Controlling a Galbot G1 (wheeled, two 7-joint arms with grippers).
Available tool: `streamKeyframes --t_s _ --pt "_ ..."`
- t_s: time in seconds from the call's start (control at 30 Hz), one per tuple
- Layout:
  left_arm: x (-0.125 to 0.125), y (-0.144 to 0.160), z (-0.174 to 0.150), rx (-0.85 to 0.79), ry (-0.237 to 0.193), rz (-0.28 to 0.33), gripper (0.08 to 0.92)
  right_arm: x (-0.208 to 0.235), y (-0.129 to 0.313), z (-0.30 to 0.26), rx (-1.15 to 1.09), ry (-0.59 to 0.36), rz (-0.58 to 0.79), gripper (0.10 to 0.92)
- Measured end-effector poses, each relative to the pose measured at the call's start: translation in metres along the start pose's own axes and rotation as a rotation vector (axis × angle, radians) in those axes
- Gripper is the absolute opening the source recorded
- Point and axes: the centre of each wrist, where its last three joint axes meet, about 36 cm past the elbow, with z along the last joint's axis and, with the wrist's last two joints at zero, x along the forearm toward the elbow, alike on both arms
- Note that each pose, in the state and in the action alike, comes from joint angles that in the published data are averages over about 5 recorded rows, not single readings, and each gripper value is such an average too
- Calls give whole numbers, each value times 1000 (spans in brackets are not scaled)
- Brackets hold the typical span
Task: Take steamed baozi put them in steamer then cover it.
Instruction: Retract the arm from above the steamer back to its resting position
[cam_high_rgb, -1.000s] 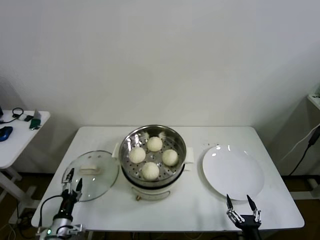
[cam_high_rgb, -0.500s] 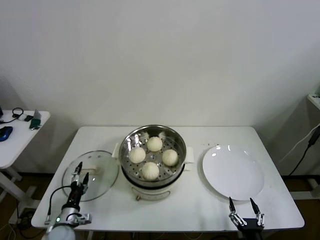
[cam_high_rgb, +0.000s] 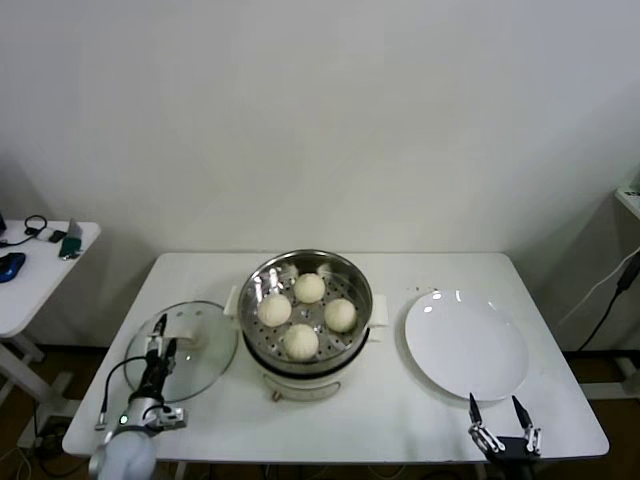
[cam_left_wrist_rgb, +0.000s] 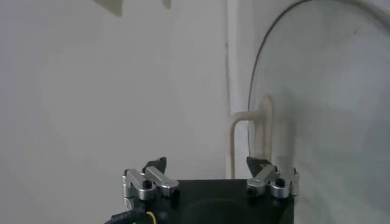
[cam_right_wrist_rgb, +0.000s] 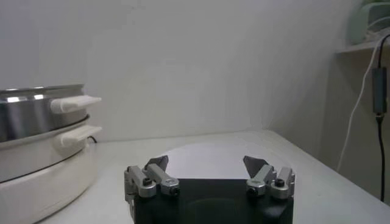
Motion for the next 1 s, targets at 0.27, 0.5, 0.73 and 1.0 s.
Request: streamKeyframes --t_s 0.27,0.5,0.73,1.0 --pt "-10 0 -4 -18 -4 14 723 0 1 -1 3 -2 1 823" --pt "-13 -3 -7 -25 -2 26 524 -1 1 0 5 -1 4 823" --pt "-11 -2 -11 -28 10 39 325 -1 2 2 7 0 6 823" --pt "-9 1 -15 -21 34 45 144 0 4 5 12 1 8 823"
